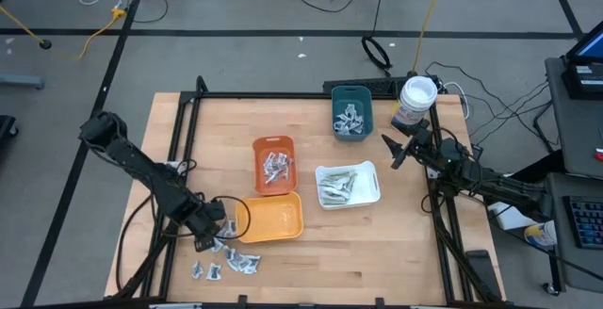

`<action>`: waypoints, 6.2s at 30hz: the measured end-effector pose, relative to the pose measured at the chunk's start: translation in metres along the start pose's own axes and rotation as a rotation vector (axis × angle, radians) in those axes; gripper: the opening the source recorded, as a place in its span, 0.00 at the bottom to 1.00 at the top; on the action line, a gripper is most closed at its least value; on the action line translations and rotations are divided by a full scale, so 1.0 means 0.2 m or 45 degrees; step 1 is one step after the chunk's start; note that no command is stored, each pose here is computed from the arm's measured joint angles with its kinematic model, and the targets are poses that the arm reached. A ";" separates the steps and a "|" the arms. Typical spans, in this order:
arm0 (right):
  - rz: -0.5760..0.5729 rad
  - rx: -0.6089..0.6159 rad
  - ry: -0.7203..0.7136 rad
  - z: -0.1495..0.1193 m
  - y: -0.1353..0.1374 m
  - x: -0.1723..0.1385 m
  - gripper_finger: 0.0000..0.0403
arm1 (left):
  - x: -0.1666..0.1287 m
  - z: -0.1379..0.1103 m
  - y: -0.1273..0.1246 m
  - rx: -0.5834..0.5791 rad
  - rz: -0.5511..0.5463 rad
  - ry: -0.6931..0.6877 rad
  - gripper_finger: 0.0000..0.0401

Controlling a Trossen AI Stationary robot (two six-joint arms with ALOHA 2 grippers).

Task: Pick & Place First Aid Supplies
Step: Put the gray sachet into the yellow bin

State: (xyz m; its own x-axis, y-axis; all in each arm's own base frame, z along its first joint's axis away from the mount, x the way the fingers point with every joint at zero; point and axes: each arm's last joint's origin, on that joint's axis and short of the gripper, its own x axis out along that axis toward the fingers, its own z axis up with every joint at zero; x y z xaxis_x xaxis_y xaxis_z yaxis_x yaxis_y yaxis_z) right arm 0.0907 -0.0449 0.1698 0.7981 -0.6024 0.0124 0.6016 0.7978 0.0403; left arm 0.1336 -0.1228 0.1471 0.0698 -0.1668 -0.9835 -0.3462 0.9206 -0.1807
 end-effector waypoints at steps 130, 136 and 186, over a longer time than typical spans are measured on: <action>0.000 0.000 0.000 0.00 0.00 0.00 0.65 | -0.44 0.66 -0.16 -0.882 0.020 -0.010 0.69; 0.000 0.000 0.000 0.00 0.00 0.00 0.65 | -0.45 0.44 -0.11 -0.869 0.006 0.009 0.66; 0.000 0.000 0.000 0.00 0.00 0.00 0.65 | 0.03 0.08 -0.14 -0.692 -0.028 -0.069 0.04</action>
State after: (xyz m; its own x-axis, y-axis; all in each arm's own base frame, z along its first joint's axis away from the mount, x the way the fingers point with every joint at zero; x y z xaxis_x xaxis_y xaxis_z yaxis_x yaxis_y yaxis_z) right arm 0.0907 -0.0450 0.1698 0.7978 -0.6028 0.0125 0.6019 0.7975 0.0405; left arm 0.1595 -0.1435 0.1453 0.1253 -0.1524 -0.9804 -0.7766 0.5999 -0.1924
